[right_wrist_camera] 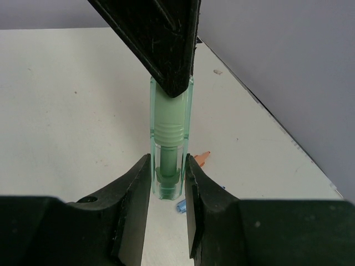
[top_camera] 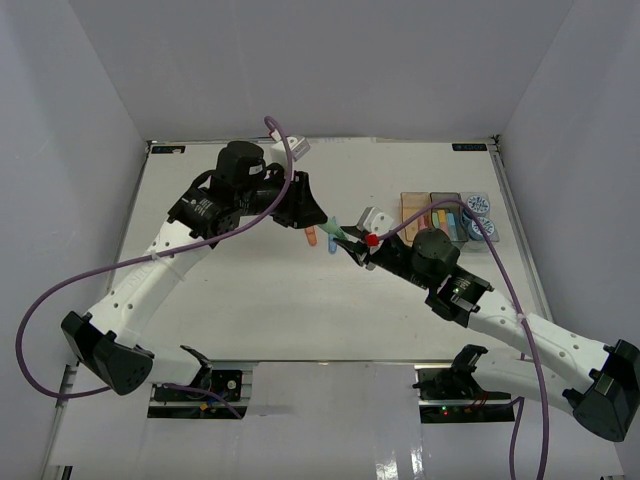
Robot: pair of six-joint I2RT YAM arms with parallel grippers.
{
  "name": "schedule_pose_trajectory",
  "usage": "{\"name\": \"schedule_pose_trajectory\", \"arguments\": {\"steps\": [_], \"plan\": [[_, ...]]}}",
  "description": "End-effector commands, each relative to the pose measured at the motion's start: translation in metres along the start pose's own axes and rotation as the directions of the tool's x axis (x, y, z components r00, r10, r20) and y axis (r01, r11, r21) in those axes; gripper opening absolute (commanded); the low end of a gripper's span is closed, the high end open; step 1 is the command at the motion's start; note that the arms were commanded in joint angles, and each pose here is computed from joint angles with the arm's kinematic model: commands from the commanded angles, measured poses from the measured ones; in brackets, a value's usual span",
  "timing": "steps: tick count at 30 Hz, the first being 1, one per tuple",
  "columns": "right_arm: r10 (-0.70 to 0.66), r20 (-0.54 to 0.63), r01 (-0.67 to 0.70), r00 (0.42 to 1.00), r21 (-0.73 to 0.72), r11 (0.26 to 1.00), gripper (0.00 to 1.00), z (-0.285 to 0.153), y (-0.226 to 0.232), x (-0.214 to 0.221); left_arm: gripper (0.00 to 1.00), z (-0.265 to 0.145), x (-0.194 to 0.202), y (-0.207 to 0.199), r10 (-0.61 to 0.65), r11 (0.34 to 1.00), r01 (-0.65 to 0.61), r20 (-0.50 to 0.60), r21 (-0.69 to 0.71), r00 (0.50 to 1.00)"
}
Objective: Sort the stationery into containers
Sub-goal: Close the pen cap on the pen.
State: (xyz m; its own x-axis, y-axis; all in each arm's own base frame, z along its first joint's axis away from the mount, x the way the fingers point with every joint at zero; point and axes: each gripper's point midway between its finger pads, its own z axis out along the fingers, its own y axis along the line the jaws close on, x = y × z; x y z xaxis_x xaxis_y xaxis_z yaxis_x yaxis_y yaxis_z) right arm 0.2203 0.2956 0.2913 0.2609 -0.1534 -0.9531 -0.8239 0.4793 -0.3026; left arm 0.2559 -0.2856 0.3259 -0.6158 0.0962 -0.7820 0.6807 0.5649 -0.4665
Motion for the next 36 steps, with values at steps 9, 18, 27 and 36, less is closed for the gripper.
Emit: {"name": "schedule_pose_trajectory", "arguments": {"steps": [9,18,27,36], "plan": [[-0.024,0.117,0.023,0.993,0.010,1.000,0.18,0.002,-0.009,-0.047,0.28,-0.002,0.008,-0.010,0.003,0.998,-0.001,-0.026,0.059,1.000],[-0.053,0.163,0.048,0.985,0.036,0.998,0.15,0.004,-0.018,-0.069,0.23,0.005,0.017,-0.009,-0.029,0.997,0.034,-0.063,0.075,0.998],[-0.105,0.223,0.092,0.969,0.068,0.993,0.09,0.002,-0.028,-0.096,0.23,0.010,0.033,-0.003,-0.073,0.995,0.079,-0.104,0.059,0.992],[-0.136,0.257,0.120,0.957,0.079,0.990,0.08,0.005,-0.033,-0.113,0.23,0.021,0.043,0.000,-0.094,0.991,0.105,-0.139,0.079,0.986]]}}
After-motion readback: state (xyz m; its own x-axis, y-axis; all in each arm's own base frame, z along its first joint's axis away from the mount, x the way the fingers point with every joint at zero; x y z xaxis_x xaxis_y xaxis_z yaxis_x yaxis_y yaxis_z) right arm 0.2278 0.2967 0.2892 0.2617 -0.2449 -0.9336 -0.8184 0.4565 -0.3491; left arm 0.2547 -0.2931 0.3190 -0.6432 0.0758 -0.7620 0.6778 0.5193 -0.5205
